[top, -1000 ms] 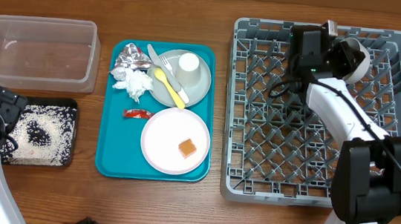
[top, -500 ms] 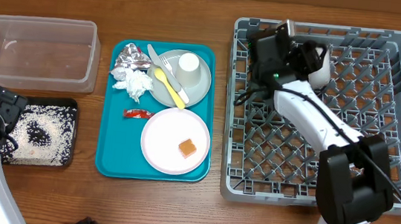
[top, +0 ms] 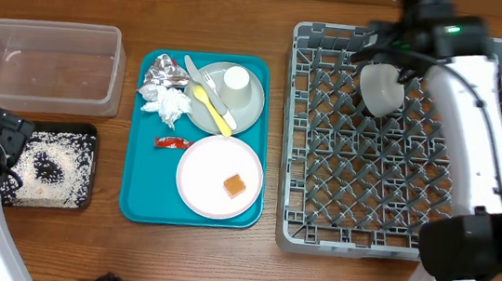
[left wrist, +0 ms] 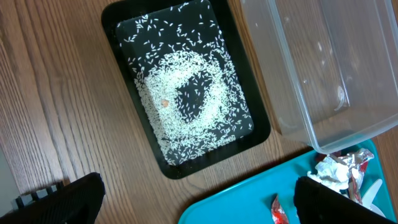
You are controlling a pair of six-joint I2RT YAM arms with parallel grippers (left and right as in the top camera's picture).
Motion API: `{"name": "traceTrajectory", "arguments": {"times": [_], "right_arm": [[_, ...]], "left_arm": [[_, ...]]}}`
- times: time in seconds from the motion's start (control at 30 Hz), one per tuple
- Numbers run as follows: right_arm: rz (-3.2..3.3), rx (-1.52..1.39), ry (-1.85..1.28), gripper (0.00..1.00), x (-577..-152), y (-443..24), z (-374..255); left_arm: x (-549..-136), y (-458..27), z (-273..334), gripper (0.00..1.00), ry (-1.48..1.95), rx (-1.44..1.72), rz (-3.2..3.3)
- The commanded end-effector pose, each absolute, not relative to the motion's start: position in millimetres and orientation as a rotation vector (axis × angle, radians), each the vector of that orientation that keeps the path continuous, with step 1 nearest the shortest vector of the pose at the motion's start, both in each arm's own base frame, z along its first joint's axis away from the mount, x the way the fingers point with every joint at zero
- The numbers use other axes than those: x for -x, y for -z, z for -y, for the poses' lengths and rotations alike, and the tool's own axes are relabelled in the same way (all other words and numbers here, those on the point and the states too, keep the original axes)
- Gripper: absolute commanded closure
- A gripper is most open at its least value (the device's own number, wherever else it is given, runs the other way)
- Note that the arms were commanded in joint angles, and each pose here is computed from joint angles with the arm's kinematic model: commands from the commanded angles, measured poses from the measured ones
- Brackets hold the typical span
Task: Sort waste into correct bins and load items into the dishwasher rack
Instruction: 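Lower the bowl upside down into the rack and open the right gripper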
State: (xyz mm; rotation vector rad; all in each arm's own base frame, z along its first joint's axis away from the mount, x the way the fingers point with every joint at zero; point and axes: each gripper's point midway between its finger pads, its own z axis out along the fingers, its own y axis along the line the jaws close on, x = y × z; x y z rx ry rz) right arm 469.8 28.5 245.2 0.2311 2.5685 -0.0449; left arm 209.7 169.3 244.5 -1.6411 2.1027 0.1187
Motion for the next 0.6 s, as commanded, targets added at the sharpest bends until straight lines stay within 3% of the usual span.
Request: {"name": "traceTrajectory", "arguments": {"times": [0.0,0.07,0.13,0.33,0.57], "right_arm": [[-2.577,-0.329,-0.123,0.52,-465,-250,-15],[-2.621,-0.372,-0.165,0.75,-463,-233,-3],[-2.664,-0.391,-0.216,0.84,-461,-216,-1],[-2.767,-0.389,-0.317,0.91,-463,-158,-16],[-2.831,-0.394,-0.326,0.91,-463,-118,-34]], "left_arm": [[-211,-251,-172,0.00,-0.118,1.634,-2.085],[-211,-251,-172,0.00,-0.118,1.634,-2.085],[-211,-251,-172,0.00,-0.118,1.634,-2.085],[-211,-251,-172,0.00,-0.118,1.634,-2.085],[-211,-251,-172,0.00,-0.118,1.634,-2.085]]}}
